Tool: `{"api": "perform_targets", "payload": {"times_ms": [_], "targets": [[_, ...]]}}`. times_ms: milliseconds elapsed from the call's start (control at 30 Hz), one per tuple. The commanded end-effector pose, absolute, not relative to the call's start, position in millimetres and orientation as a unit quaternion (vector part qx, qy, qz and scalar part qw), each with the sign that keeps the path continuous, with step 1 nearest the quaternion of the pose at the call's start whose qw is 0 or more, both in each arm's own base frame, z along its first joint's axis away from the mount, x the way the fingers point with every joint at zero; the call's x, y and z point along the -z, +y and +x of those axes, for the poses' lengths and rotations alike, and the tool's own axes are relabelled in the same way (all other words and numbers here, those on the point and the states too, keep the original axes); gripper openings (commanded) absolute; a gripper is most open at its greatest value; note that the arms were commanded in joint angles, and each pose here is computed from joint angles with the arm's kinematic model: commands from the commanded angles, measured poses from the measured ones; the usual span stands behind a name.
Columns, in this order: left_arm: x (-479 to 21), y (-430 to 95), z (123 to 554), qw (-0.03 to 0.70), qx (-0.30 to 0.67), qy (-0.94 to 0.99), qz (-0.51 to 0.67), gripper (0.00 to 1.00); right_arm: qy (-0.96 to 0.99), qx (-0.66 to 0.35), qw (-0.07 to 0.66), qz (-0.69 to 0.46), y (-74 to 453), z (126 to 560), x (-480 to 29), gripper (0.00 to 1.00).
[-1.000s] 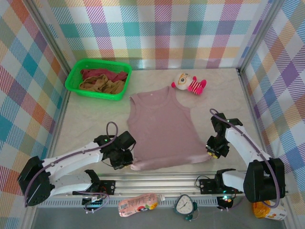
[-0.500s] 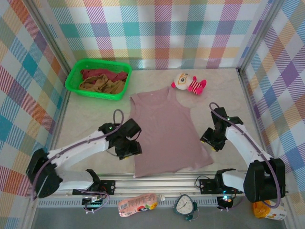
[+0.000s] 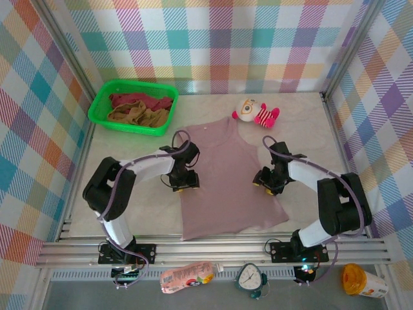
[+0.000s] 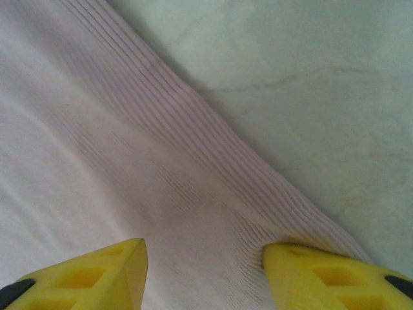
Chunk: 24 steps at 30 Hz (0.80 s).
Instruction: Fold and stack the tank tops
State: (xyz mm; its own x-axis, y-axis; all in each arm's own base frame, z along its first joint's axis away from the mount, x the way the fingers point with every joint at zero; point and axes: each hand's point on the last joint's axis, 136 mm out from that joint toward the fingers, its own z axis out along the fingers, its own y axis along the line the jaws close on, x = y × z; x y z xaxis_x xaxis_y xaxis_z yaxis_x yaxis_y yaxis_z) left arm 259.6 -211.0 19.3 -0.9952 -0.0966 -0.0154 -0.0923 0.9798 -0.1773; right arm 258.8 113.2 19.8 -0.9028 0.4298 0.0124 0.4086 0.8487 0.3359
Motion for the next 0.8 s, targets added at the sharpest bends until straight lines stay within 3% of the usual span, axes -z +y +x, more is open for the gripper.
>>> {"api": "perform_targets", "payload": {"times_ms": [0, 233, 400, 500, 767], "targets": [[-17, -223, 265, 0.011, 0.107, 0.994, -0.026, 0.54, 0.971, -0.141, 0.052, 0.185, 108, 278, -6, 0.53], [-46, -233, 272, 0.013, 0.108, 0.994, -0.009, 0.58, 0.980, -0.114, 0.042, 0.159, 101, 307, -1, 0.54], [-85, -240, 305, 0.061, 0.095, 0.993, 0.043, 0.64, 0.983, -0.094, 0.048, 0.151, 97, 335, -8, 0.55], [-84, -237, 341, 0.080, 0.090, 0.992, 0.047, 0.64, 0.980, -0.112, 0.079, 0.143, 102, 349, -26, 0.57], [-51, -216, 424, 0.104, 0.069, 0.991, 0.049, 0.63, 0.959, -0.177, 0.080, 0.205, 114, 302, -61, 0.59]]}}
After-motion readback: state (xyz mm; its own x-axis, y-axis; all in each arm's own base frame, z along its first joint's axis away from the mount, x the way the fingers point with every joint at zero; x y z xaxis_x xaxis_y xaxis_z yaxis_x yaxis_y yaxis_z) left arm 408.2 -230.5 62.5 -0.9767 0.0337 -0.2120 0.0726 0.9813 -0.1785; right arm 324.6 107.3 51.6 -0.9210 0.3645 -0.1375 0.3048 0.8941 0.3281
